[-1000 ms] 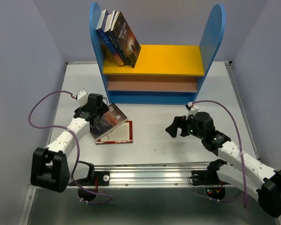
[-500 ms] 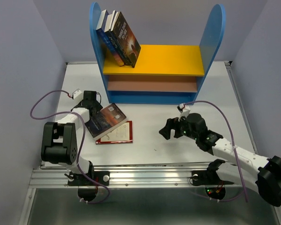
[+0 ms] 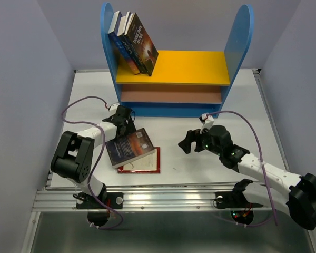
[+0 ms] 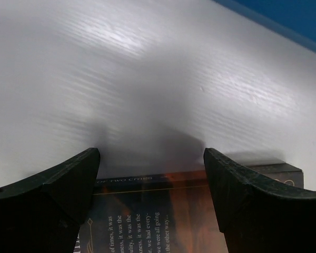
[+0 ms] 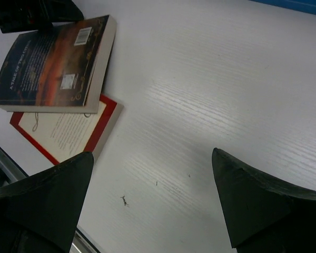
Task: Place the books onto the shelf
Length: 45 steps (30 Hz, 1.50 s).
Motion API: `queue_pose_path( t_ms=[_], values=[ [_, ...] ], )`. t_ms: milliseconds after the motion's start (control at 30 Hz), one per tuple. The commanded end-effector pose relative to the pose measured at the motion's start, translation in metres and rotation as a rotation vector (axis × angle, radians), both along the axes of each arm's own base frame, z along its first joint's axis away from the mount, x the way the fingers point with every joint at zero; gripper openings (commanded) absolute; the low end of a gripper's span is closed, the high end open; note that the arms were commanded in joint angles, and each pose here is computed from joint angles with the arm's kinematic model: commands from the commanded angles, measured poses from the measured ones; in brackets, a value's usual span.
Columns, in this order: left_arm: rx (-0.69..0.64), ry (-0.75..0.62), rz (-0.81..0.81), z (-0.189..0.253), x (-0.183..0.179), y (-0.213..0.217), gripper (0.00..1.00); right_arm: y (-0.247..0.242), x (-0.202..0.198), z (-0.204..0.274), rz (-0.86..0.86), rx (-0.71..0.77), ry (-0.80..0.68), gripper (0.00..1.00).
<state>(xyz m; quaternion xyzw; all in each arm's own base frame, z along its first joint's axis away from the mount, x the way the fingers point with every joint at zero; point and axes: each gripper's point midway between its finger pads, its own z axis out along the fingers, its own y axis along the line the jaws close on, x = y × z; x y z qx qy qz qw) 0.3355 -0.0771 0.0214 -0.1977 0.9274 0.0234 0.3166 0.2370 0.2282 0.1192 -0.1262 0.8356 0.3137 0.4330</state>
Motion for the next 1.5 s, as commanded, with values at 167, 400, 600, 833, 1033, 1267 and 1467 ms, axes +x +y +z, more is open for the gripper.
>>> queue_pose_path(
  t_ms=[167,400,600,833,1033,1267,1467],
  values=[
    [-0.136,0.128,-0.282,-0.001,-0.067,-0.093,0.91,0.021,0.004,0.036,0.117,0.044,-0.121,1.00],
    [-0.164,0.011,-0.291,0.040,-0.047,-0.121,0.95,0.036,0.000,0.043,0.262,-0.006,-0.185,1.00],
    [-0.141,-0.070,-0.058,0.089,-0.046,-0.088,0.99,0.071,-0.012,0.037,0.542,-0.002,-0.198,1.00],
    [-0.243,-0.043,0.155,0.093,-0.100,-0.045,0.99,0.111,-0.022,0.025,0.809,-0.067,-0.216,1.00],
    [-0.279,-0.060,0.217,0.089,-0.118,-0.022,0.99,0.131,-0.070,-0.009,0.782,-0.318,-0.301,1.00],
    [-0.288,-0.075,0.240,0.091,-0.124,-0.012,0.99,0.146,-0.095,-0.006,0.728,-0.391,-0.487,1.00],
    [-0.311,-0.103,0.296,0.092,-0.125,0.002,0.99,0.177,-0.091,-0.013,0.757,-0.513,-0.647,1.00]
  ],
)
